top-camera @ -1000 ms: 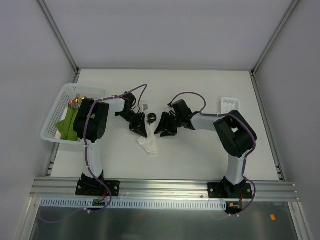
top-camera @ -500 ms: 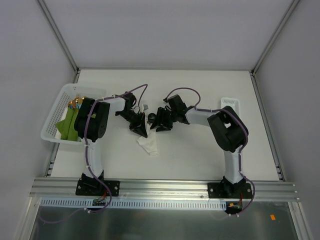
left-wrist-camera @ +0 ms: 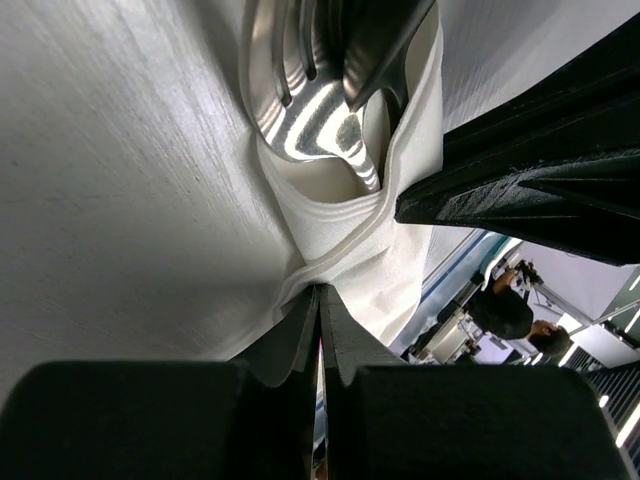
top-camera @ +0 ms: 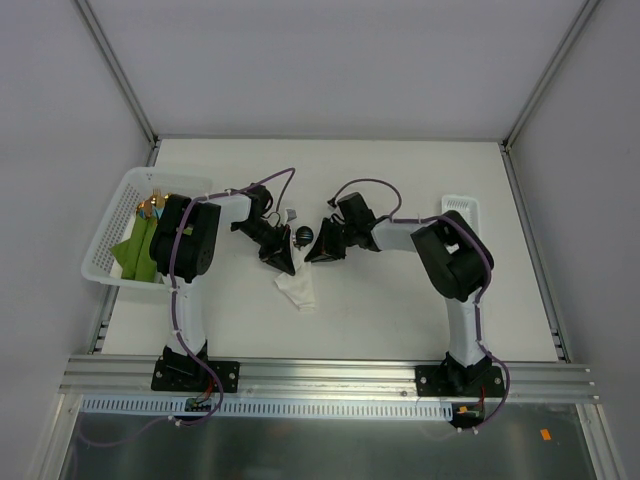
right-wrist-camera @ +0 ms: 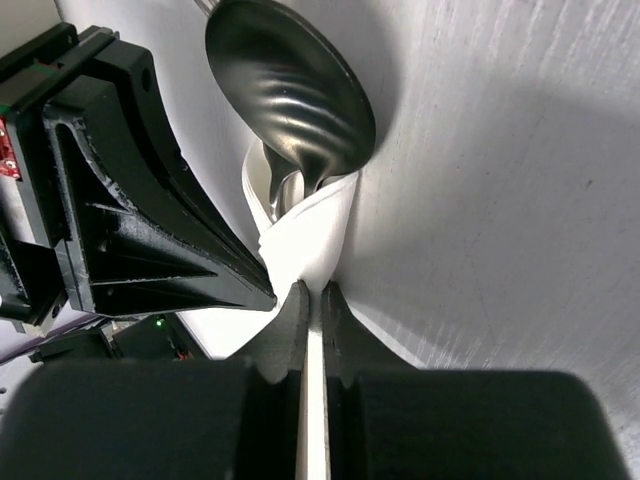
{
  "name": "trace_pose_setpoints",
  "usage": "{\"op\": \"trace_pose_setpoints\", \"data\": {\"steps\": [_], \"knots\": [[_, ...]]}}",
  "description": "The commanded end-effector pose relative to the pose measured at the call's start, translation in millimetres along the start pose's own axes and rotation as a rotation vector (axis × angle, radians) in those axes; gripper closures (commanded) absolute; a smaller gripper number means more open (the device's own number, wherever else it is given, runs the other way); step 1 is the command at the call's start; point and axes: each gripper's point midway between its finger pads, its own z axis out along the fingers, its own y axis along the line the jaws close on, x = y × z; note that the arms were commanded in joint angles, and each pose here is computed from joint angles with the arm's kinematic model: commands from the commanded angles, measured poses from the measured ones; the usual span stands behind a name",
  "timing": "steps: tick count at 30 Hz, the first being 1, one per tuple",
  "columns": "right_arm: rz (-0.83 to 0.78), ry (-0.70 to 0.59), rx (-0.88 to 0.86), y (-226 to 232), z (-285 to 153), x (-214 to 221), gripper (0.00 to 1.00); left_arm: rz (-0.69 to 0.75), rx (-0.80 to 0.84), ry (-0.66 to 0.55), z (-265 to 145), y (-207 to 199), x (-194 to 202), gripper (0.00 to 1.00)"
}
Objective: Place the utensils on the paper napkin and roll it up
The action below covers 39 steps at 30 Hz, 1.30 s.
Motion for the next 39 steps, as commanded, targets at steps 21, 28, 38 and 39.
{"op": "trace_pose_setpoints", "data": {"steps": [21, 28, 38, 39], "knots": [[0.188, -0.126, 0.063, -49.9, -13.7, 50.3, 1.00, 0.037, -0.105, -0.063, -10.7, 37.0, -13.7, 0.98], [0.197, -0.131, 0.083, -52.2, -9.4, 56.6, 1.00, 0.097, -0.051, -0.111, -23.1, 12.9, -26.3, 0.80], [0.218, -0.133, 0.107, -58.2, -6.3, 60.1, 1.00, 0.207, -0.082, -0.133, -24.7, -9.4, -31.5, 0.65], [0.220, -0.135, 0.109, -58.5, -6.3, 59.6, 1.00, 0.210, -0.082, -0.134, -24.5, -10.1, -32.1, 0.64]]}}
